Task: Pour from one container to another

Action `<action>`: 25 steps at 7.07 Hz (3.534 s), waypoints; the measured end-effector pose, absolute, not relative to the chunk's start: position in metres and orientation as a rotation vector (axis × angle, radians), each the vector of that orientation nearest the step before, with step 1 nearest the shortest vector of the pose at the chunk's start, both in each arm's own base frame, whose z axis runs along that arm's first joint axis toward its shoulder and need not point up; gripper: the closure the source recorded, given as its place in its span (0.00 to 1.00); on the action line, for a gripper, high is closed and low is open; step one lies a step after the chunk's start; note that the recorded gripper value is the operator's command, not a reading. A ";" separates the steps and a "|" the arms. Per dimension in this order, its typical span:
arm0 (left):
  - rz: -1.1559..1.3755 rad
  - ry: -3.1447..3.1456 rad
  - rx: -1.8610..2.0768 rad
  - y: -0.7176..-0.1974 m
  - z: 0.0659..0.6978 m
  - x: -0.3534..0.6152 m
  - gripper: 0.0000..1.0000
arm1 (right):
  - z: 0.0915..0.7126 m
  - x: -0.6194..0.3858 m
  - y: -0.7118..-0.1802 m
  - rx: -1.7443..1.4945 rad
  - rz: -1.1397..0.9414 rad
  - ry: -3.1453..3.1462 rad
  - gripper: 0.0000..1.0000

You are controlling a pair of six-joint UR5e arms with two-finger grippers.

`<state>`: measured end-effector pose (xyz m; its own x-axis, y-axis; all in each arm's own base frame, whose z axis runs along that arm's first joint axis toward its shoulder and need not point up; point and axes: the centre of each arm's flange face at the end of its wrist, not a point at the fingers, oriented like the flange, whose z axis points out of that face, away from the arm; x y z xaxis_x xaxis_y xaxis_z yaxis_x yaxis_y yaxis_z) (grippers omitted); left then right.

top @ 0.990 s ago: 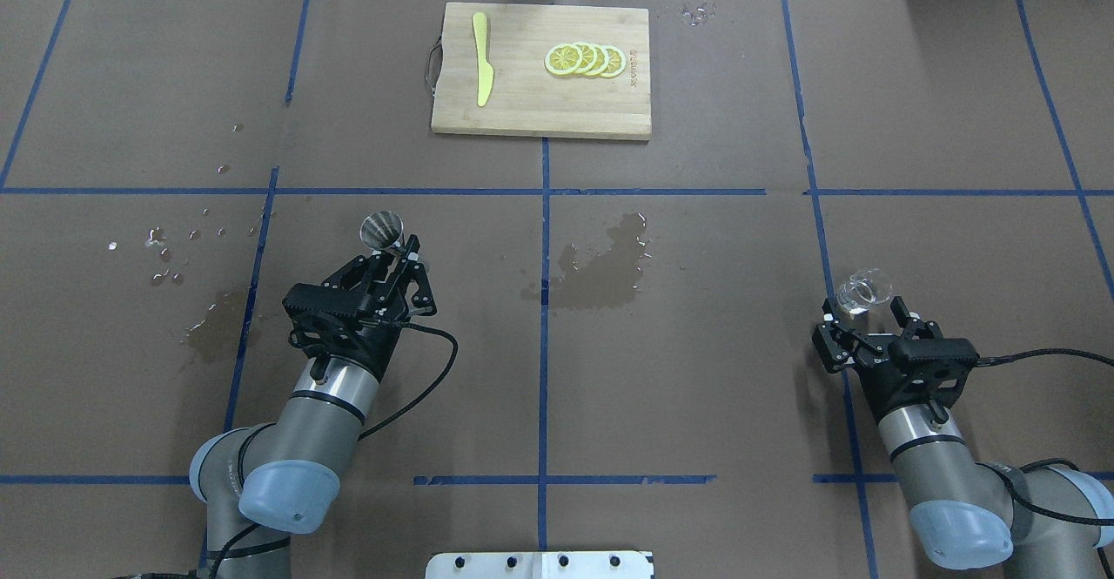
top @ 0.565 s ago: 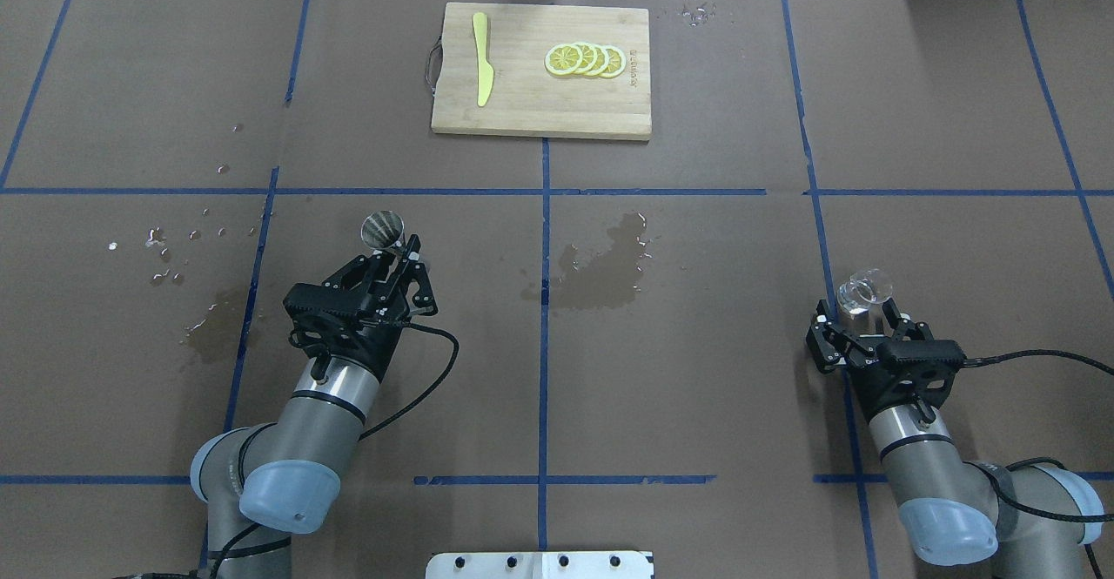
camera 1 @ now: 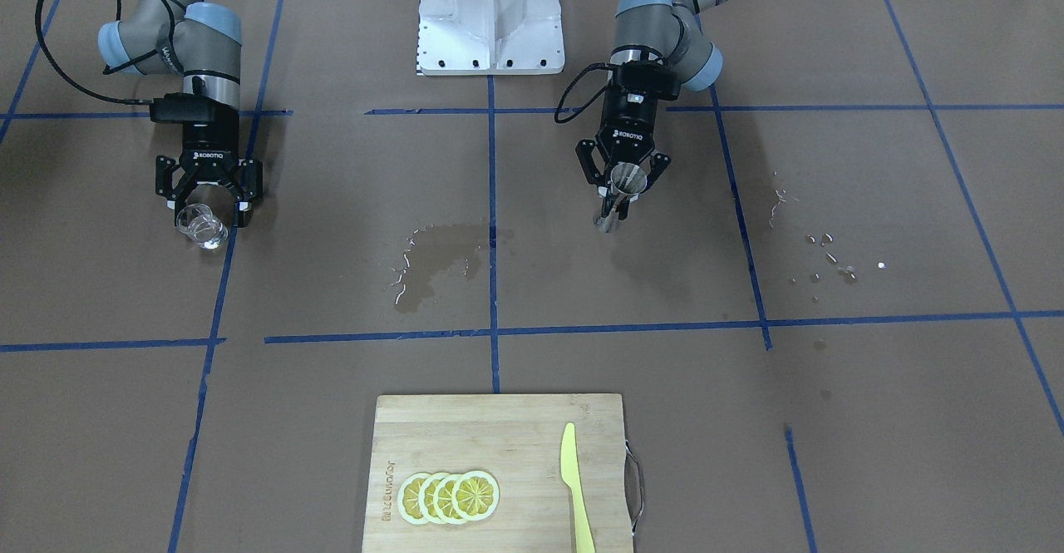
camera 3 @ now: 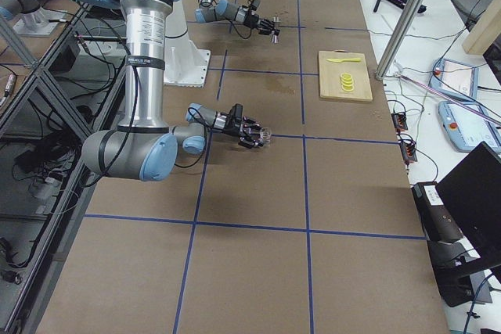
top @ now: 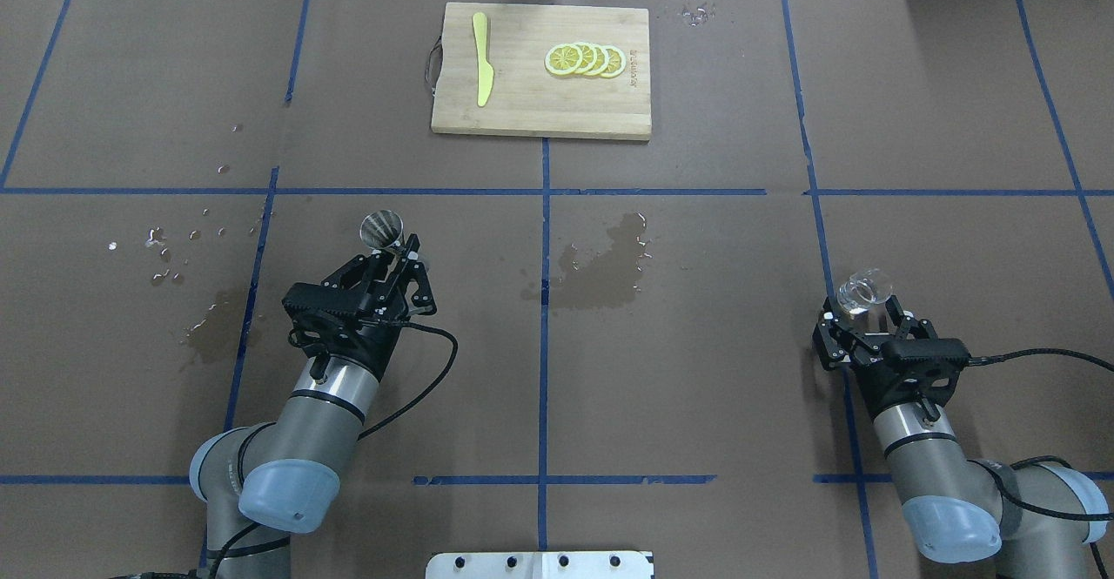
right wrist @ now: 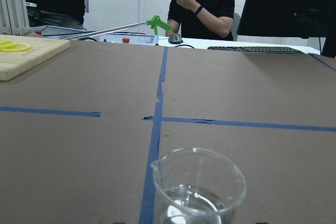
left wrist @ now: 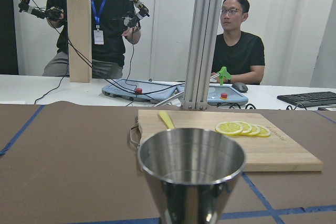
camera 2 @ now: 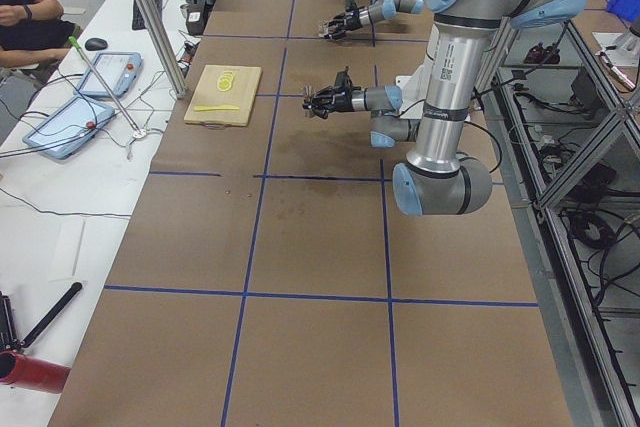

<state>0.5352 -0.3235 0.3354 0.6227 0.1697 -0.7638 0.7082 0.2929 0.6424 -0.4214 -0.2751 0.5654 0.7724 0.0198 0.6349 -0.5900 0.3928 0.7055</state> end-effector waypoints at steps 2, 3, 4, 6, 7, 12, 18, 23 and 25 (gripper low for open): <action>-0.426 0.867 1.253 -0.324 0.336 0.535 1.00 | 0.565 -0.422 -0.275 1.111 0.418 -0.597 0.15; -0.426 0.866 1.252 -0.324 0.337 0.535 1.00 | 0.564 -0.422 -0.276 1.111 0.420 -0.598 0.15; -0.425 0.866 1.252 -0.324 0.337 0.534 1.00 | 0.563 -0.422 -0.277 1.112 0.423 -0.598 0.16; -0.426 0.866 1.253 -0.324 0.338 0.534 1.00 | 0.559 -0.419 -0.283 1.116 0.445 -0.613 0.17; -0.426 0.866 1.253 -0.324 0.338 0.534 1.00 | 0.559 -0.417 -0.284 1.118 0.452 -0.624 0.17; -0.424 0.864 1.252 -0.324 0.339 0.534 1.00 | 0.563 -0.416 -0.285 1.124 0.433 -0.615 0.18; -0.423 0.865 1.252 -0.324 0.339 0.535 1.00 | 0.560 -0.414 -0.292 1.128 0.443 -0.609 0.34; -0.427 0.869 1.253 -0.323 0.336 0.534 1.00 | 0.569 -0.414 -0.294 1.129 0.424 -0.586 0.75; -0.429 0.872 1.253 -0.323 0.334 0.533 1.00 | 0.559 -0.414 -0.295 1.130 0.417 -0.596 0.80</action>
<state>0.5335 -0.3234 0.3344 0.6192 0.1706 -0.7664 0.7111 0.2920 0.6396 -0.4138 -0.2954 0.5593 0.7730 0.0134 0.6343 -0.5913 0.3774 0.7127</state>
